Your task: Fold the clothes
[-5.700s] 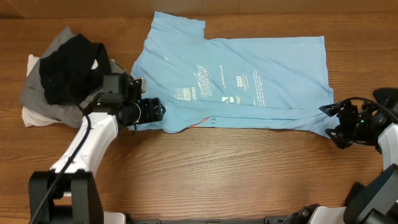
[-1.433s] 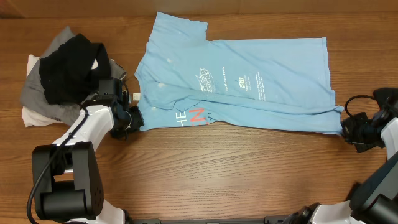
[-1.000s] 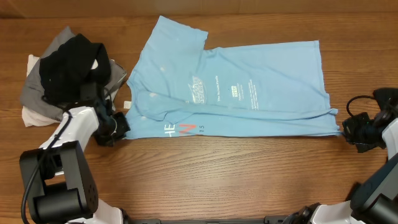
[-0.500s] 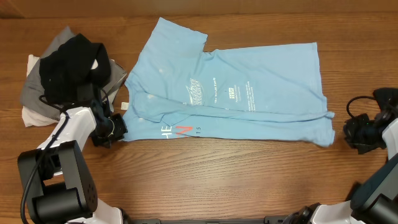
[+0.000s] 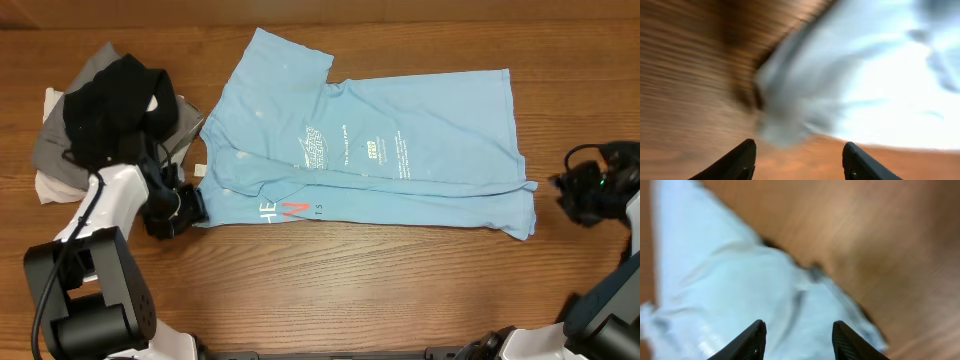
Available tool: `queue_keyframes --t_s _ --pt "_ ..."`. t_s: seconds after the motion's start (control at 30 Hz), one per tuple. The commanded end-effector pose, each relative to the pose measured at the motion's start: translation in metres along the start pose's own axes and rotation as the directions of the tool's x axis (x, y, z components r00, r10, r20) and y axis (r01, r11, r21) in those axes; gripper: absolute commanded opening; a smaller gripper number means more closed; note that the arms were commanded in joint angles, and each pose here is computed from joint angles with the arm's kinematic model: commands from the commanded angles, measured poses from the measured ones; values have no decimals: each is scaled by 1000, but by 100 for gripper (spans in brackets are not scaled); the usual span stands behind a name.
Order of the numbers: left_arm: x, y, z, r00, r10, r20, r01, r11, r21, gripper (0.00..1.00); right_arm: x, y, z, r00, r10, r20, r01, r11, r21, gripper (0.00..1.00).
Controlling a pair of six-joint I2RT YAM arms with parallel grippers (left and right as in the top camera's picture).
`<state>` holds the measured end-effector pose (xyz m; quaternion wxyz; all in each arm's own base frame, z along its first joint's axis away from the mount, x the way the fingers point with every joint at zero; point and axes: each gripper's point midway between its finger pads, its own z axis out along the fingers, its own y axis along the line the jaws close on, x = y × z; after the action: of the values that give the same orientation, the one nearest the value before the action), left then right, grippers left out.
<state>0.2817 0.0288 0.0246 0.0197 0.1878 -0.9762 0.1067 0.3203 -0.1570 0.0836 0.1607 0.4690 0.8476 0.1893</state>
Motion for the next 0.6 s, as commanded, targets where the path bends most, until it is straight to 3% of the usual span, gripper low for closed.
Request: queue_keyframes --t_s 0.0,0.1,0.17,0.33,0.47,0.57 --pt "-16 -48 -34 997 69 28 -74 969 236 59 -6 51 -21 989 -148 -4 144 968 -205 47" --pt "-20 -92 -77 992 119 49 -129 896 424 58 -5 83 -37 965 -263 12 258 933 -250 52" --pt "-32 -119 -105 979 161 123 -200 856 476 61 -4 106 -45 945 -325 35 322 909 -265 59" --pt "-88 -164 -153 898 183 399 -333 877 347 89 -16 157 -52 906 -390 163 418 883 -211 72" --pt "-125 -199 -172 820 124 559 -362 869 338 87 -25 185 -44 894 -379 240 431 875 -222 74" --pt "-146 -213 -154 823 90 562 -345 863 368 86 -25 192 -27 898 -377 225 426 873 -237 76"
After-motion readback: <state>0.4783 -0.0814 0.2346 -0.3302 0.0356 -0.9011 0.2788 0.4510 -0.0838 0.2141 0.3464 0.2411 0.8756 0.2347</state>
